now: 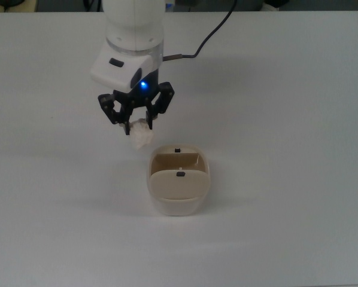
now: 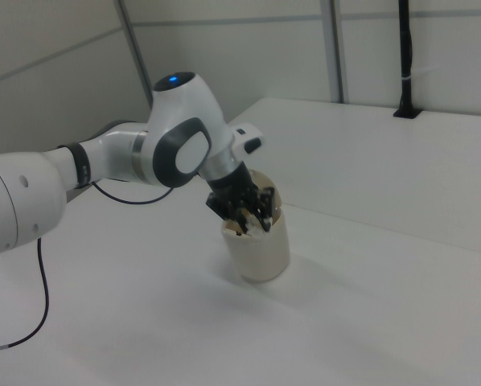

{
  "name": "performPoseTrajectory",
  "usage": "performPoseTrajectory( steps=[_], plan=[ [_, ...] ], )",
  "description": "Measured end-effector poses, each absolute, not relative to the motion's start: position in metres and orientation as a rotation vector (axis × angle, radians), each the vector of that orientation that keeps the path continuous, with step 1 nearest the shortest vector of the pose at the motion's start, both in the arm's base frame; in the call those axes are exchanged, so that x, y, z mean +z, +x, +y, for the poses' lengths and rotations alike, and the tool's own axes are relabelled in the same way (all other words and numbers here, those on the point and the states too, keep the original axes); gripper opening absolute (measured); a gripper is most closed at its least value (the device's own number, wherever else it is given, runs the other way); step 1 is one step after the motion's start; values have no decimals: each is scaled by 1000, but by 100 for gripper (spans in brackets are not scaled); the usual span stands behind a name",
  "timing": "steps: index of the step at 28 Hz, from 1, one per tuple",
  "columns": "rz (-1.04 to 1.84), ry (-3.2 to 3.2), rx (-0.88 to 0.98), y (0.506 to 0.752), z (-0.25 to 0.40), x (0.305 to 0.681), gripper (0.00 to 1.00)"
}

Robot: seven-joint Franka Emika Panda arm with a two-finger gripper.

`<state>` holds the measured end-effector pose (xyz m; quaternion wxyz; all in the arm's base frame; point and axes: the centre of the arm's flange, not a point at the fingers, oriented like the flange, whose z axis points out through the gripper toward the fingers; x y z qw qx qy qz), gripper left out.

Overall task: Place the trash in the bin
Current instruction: 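Lift the paper ball and carry it over the cream bin opening, then lower into the bin opening and open the gripper to drop the ball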

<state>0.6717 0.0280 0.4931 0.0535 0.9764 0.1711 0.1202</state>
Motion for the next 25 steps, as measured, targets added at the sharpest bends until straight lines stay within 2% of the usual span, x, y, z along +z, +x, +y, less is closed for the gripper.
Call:
performPoseTrajectory(
  steps=[6, 12, 14, 15, 18, 19, 20, 25],
  plan=[
    [549, 2959, 517, 689, 61, 469, 48],
    [516, 2961, 596, 702, 68, 445, 67],
    [508, 2963, 598, 702, 69, 444, 74],
    [497, 2966, 601, 702, 69, 445, 81],
    [466, 2973, 612, 702, 69, 449, 90],
    [453, 2976, 611, 702, 69, 450, 97],
    [436, 2982, 603, 701, 68, 451, 100],
    [361, 3022, 437, 690, 58, 452, 100]
  ],
)
